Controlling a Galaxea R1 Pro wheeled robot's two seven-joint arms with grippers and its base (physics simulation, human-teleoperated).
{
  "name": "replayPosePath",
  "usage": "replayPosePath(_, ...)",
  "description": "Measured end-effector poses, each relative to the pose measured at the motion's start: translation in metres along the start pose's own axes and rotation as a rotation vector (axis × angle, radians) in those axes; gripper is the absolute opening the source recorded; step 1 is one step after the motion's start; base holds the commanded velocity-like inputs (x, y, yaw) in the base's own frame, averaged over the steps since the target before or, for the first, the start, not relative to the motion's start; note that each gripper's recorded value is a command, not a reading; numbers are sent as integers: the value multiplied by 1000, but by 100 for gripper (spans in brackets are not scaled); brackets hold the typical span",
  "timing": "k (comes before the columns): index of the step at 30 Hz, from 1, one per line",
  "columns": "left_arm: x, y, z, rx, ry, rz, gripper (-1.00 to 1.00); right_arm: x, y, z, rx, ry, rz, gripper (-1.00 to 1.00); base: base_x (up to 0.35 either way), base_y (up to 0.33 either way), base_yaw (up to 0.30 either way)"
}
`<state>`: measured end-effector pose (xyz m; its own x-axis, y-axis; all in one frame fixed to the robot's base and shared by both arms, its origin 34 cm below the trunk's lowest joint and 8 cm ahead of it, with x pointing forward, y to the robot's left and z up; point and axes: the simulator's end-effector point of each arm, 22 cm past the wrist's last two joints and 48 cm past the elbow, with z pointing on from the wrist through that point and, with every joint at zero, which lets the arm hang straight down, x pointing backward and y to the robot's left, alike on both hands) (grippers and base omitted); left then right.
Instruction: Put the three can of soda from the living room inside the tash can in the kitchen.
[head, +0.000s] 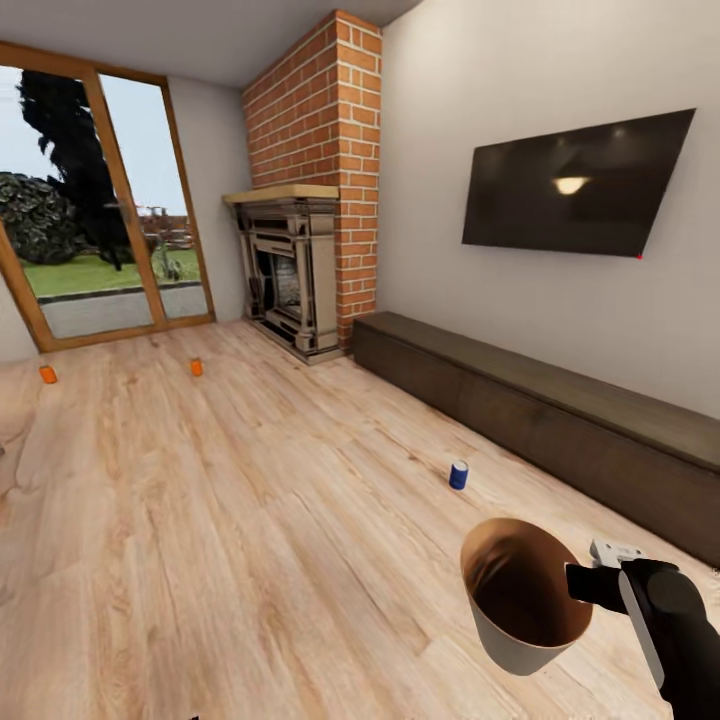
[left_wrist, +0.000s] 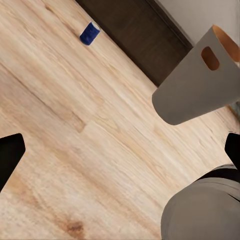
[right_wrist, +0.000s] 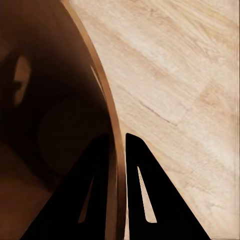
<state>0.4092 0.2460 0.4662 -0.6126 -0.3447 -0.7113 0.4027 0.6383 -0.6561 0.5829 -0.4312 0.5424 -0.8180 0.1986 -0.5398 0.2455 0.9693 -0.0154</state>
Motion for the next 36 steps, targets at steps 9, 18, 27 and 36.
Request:
replayPosePath(9,0,0,0,0,0,0,100,0,0,0,0,0,0,-100,0,0,-268)
replayPosePath(18,0,0,0,0,0,-1,100,0,0,0,0,0,0,-100,0,0,-268)
replayPosePath(27,0,0,0,0,0,-1,100,0,-1,0,5,0,-2,-100,38,12,-247)
replayPosePath(36,0,0,0,0,0,0,100,0,0,0,-1,0,1,-100,282,116,-45)
